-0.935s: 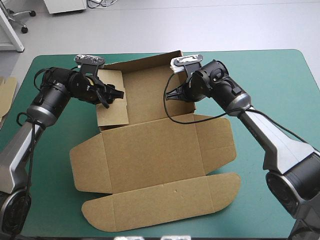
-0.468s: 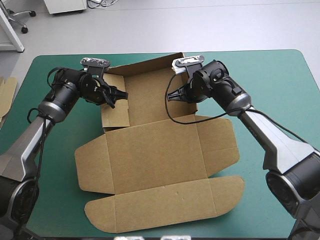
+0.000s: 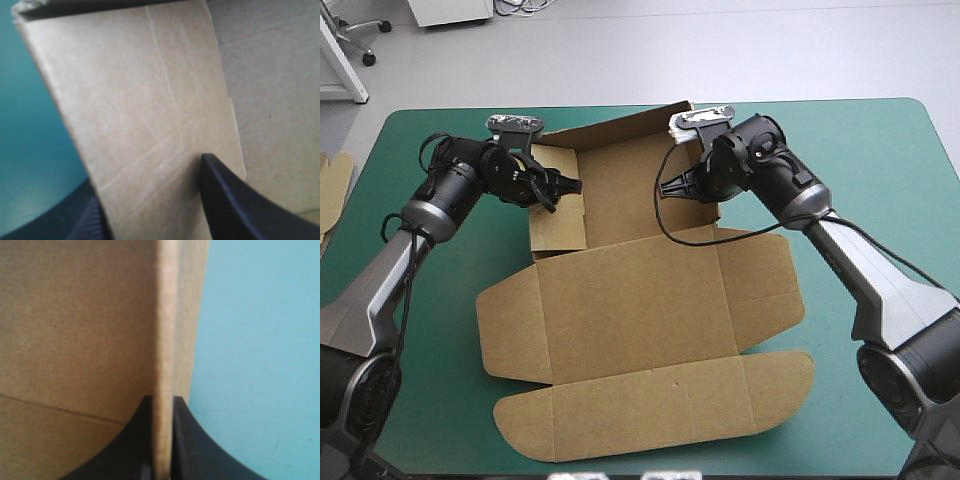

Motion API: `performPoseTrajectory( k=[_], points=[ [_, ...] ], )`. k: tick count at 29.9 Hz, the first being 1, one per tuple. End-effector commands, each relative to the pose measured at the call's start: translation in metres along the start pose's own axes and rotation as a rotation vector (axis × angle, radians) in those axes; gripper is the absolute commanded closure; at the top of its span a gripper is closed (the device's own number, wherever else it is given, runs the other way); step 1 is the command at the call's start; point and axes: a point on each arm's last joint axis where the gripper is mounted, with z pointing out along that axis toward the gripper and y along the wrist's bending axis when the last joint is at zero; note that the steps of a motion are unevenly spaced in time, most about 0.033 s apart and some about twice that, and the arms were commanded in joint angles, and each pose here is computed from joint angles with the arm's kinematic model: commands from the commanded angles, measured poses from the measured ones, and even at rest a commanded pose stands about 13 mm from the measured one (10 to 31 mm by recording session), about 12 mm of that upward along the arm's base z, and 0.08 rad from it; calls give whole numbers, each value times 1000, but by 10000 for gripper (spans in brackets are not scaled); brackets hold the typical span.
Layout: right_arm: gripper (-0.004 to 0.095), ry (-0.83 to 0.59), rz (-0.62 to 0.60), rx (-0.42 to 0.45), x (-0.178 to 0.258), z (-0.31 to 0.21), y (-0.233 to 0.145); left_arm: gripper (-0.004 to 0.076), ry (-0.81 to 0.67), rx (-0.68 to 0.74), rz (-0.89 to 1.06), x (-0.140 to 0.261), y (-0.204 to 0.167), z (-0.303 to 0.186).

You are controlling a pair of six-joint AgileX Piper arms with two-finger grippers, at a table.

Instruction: Fold the box

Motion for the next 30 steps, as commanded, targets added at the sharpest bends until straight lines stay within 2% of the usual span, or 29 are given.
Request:
performPoseTrajectory(
  k=[1, 3, 7, 13, 14, 16, 18, 19, 30],
  points=[
    [922, -230, 26, -175, -21, -57, 15, 383, -124, 55, -4, -12, -10, -29],
    [922, -258, 25, -180, -25, -64, 15, 383, -105, 50, -1, -10, -10, -29],
    [922, -246, 15, -172, -25, -64, 15, 383, -160, 37, 1, -15, -9, -33],
    [922, -253, 21, -186, -26, -63, 16, 384, -168, 78, -34, -16, -12, -32],
    [922, -253, 16, -186, -26, -63, 16, 401, -173, 80, -36, -16, -12, -32],
    [922, -249, 13, -184, -26, -63, 16, 493, -181, 84, -38, -17, -13, -34],
    [922, -247, 13, -184, -26, -63, 16, 629, -189, 88, -38, -17, -13, -38],
    [922, -247, 14, -182, -26, -62, 16, 724, -194, 89, -36, -17, -13, -40],
    [922, -199, 17, -157, -23, -61, 10, 738, -238, 87, -27, -19, -13, -49]
  ],
)
